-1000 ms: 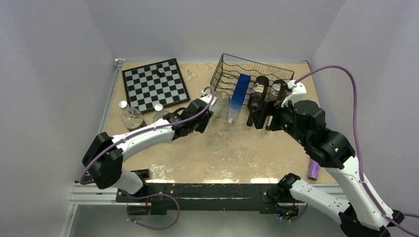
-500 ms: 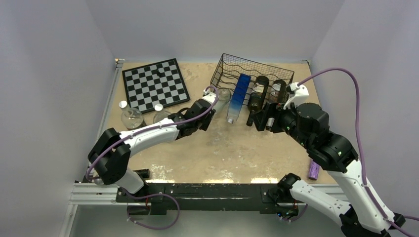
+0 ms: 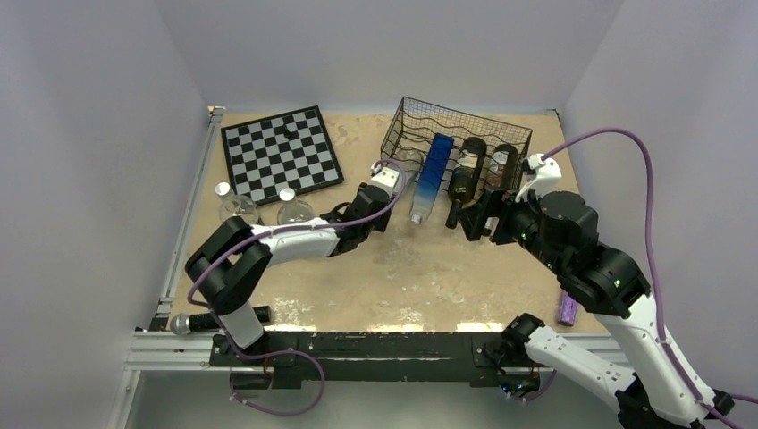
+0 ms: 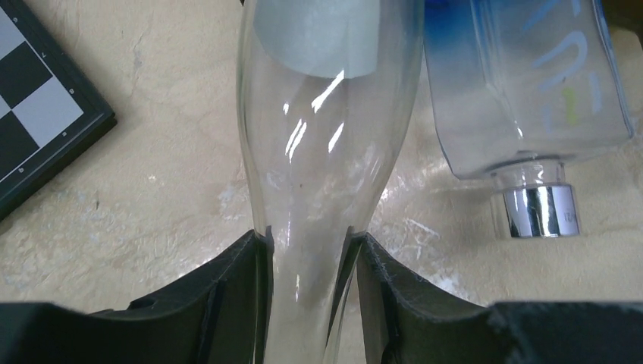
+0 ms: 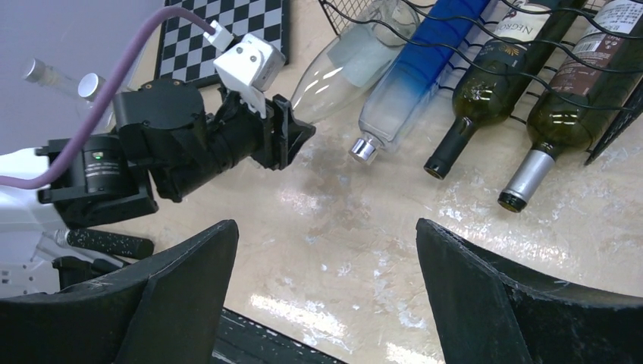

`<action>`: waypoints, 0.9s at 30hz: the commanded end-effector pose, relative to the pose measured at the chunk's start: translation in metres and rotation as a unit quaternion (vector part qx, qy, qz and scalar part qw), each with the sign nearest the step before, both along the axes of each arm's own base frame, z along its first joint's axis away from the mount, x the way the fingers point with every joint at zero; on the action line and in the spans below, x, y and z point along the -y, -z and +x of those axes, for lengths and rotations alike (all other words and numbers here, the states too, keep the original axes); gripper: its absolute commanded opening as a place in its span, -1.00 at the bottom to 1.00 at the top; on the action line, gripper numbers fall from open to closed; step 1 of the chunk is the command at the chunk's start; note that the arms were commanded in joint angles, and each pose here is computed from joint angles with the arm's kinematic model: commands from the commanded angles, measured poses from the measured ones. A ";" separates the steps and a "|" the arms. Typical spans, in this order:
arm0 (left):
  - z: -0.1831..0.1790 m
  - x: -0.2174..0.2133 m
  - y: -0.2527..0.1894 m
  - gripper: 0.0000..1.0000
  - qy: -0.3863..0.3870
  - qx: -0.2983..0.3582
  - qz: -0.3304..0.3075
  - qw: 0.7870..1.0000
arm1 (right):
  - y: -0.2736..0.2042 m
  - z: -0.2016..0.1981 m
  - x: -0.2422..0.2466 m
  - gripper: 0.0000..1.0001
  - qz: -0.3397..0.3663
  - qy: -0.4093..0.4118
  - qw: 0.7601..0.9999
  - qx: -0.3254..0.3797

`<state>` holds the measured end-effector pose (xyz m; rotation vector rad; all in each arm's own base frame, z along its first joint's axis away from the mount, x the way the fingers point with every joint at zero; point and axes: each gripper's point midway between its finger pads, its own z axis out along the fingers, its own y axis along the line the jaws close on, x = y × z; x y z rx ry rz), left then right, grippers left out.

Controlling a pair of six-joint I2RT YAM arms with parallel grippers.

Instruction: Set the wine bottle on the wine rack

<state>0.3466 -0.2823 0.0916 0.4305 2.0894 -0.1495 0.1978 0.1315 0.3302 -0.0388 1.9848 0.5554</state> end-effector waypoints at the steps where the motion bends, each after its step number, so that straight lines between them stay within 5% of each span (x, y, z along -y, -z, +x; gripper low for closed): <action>1: 0.057 0.032 -0.121 -1.00 -0.066 0.195 -0.207 0.957 | -0.004 -0.001 0.007 0.83 0.001 0.013 1.000 0.009; 27: 0.137 0.062 -0.119 -1.00 -0.129 0.199 -0.291 0.927 | 0.003 -0.002 0.020 0.85 -0.031 0.027 0.999 0.010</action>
